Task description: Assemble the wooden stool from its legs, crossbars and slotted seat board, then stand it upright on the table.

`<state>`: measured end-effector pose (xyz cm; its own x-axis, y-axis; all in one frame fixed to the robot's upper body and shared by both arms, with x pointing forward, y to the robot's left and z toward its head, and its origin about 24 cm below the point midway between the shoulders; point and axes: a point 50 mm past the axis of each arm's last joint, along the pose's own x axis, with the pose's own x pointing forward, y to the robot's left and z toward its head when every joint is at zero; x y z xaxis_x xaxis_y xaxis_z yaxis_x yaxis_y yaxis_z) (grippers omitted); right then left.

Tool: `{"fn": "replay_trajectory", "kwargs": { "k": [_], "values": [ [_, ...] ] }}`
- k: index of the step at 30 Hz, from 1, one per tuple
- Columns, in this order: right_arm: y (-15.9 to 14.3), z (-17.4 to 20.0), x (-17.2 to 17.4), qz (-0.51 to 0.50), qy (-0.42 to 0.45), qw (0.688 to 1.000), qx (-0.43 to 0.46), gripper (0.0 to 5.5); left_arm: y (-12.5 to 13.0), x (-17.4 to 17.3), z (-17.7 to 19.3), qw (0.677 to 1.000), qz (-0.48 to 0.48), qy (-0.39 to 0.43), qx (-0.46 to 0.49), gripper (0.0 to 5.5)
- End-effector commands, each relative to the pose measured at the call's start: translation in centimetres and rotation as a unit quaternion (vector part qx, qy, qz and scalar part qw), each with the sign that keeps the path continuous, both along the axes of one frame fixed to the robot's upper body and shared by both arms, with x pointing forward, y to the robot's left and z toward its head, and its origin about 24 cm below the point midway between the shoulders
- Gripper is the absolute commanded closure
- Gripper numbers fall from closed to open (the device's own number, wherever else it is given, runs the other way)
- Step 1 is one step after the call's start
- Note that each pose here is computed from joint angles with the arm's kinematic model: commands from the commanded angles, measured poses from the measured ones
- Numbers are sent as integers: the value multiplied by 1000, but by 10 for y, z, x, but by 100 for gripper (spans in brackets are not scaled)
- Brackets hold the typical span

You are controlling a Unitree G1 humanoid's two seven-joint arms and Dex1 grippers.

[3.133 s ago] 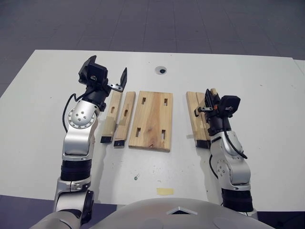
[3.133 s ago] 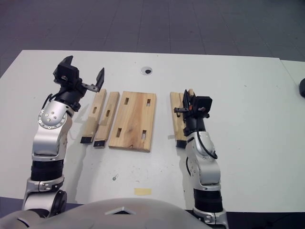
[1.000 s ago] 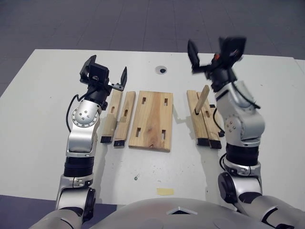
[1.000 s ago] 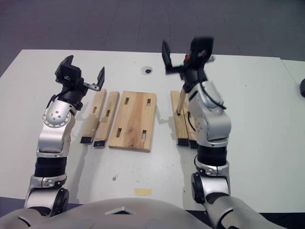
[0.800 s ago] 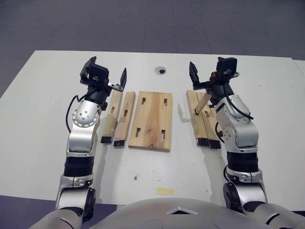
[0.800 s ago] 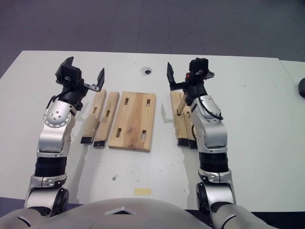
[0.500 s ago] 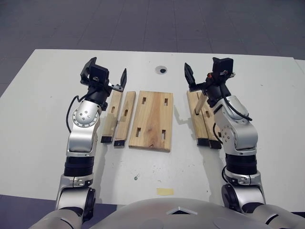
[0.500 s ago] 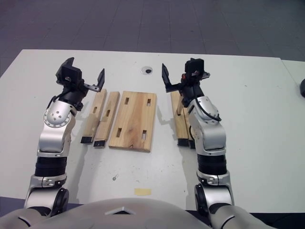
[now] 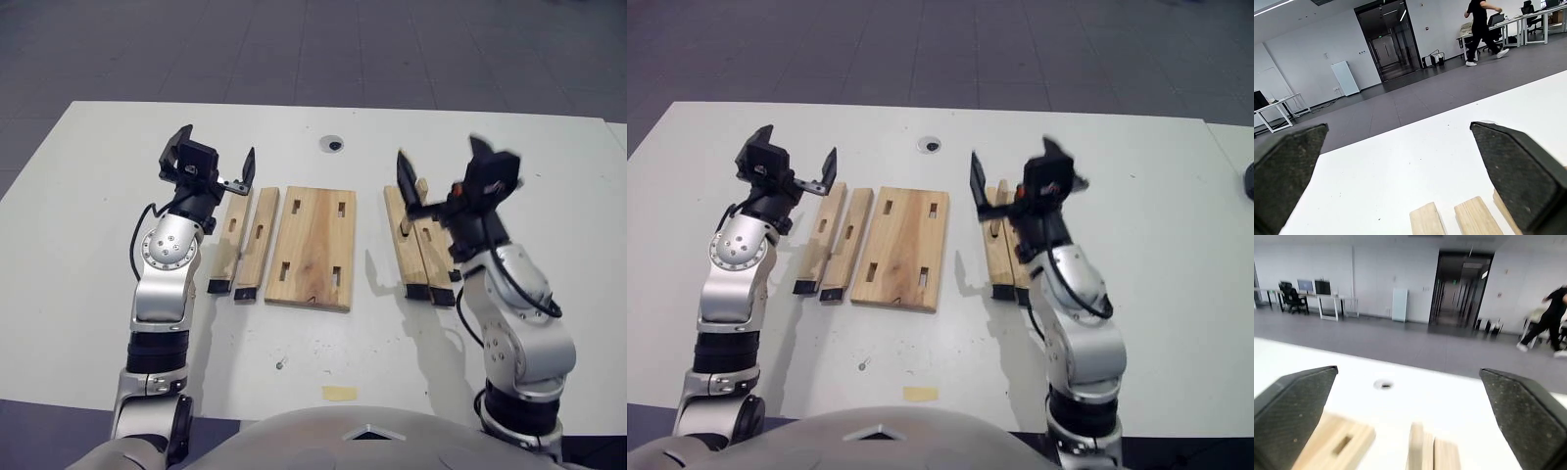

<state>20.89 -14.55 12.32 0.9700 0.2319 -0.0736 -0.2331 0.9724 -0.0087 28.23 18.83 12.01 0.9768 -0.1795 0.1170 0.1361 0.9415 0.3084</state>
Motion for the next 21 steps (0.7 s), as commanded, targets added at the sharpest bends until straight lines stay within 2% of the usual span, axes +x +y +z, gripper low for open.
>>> {"fn": "replay_trajectory", "kwargs": {
  "k": [1,6,12,21],
  "values": [
    [0,-34,-13,9,119,992,33,12,1,-1,-2,1000,-3,9,10,10],
    [1,-49,-18,0,177,983,57,12,1,-1,-3,1000,-4,9,11,10],
    [1,-64,-27,-9,242,969,48,12,0,-2,-4,1000,-4,11,13,10],
    [-9,-62,-23,-33,232,972,-11,12,-2,-3,-5,1000,-3,11,9,10]
  ]
}}
